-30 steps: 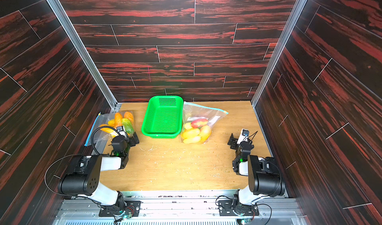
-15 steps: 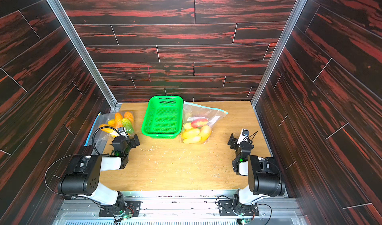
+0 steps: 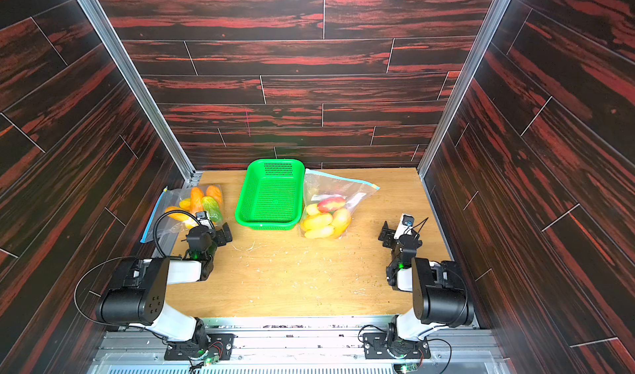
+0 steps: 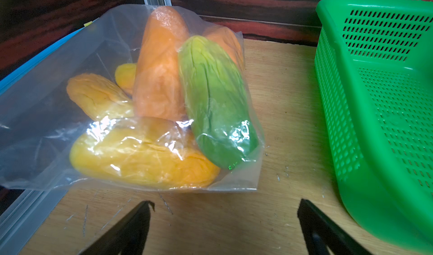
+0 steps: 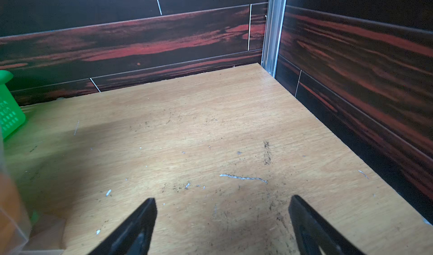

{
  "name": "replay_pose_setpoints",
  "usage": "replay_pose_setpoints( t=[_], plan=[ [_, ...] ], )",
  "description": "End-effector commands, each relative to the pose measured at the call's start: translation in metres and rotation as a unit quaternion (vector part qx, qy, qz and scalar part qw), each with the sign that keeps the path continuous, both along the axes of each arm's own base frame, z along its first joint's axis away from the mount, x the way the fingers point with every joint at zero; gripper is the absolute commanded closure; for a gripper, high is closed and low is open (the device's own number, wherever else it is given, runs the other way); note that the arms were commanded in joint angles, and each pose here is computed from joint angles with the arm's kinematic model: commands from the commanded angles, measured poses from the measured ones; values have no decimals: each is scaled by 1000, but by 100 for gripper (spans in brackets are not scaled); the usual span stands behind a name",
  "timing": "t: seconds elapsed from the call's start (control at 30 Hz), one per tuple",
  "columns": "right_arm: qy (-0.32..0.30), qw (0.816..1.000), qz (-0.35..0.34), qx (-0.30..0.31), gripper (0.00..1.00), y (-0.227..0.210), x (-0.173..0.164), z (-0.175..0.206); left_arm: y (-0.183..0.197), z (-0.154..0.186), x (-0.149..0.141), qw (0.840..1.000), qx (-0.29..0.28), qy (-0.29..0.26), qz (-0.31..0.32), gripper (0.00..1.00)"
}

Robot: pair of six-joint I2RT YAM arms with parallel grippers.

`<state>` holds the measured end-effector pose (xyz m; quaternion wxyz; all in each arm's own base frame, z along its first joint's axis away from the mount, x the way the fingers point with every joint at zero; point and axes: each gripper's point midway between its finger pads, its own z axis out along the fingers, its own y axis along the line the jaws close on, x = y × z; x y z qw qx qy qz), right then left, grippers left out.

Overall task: Place the mango in a zip-top bag and seal the zipper
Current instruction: Reset both arms

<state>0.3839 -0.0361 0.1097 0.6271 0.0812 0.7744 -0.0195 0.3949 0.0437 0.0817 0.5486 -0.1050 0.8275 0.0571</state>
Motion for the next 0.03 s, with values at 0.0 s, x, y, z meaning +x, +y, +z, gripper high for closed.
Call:
replay_pose_setpoints(
  t=[0.0],
  plan=[
    [-9,1000,5,-6,10,3,4,6,1,11,2,1000,3,-12,-3,0]
  ],
)
